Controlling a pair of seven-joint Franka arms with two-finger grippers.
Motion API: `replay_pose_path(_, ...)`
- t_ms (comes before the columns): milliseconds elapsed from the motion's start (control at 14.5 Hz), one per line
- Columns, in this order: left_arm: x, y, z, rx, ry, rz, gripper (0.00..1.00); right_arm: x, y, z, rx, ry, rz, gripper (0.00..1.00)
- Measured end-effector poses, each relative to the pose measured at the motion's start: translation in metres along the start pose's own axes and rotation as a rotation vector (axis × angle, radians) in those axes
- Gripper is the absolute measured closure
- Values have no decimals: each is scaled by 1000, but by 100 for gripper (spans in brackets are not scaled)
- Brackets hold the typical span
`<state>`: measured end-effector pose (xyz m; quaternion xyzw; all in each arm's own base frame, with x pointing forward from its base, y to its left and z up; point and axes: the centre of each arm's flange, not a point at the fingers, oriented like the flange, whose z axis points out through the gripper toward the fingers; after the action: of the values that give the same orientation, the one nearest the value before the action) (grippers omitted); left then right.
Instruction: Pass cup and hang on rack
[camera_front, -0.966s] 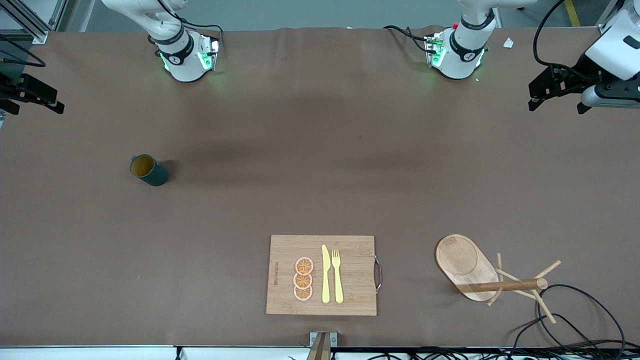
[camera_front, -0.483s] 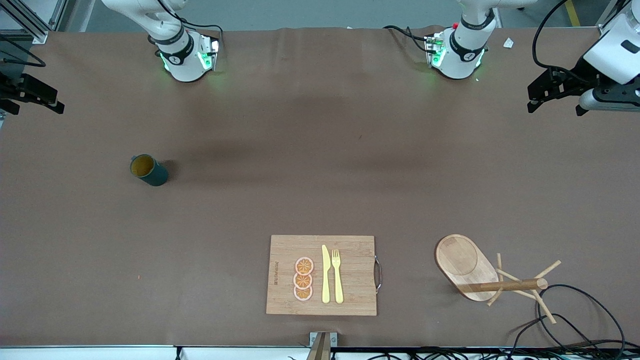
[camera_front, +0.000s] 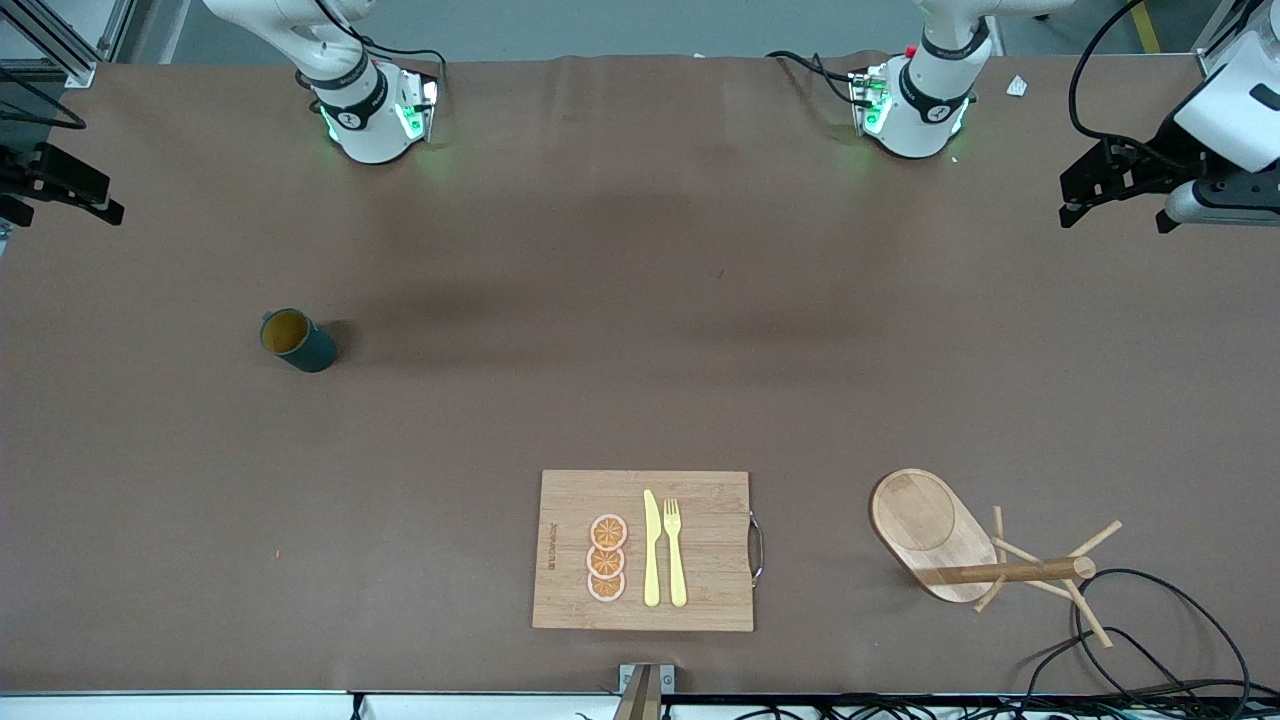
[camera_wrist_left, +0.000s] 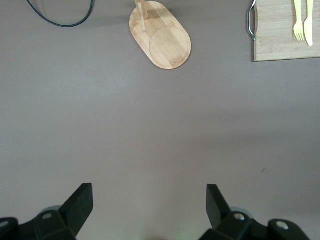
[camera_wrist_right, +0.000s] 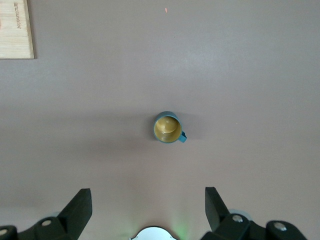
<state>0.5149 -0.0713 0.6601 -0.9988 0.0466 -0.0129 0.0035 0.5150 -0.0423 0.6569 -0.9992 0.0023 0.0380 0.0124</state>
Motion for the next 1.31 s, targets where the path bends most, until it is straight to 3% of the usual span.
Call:
replay_pose_path(414,5,-1,0,-1,-7,-1,0,58,18,85,-3,-109,29,0)
replay_pose_path(759,6,-1,-2,-2,-3,-2,0,91,28,153,3,-136,-121,0)
replay_pose_path(1310,7,-9,-5,-2,2,-15,0,63,53,329,31,-141,-347,0)
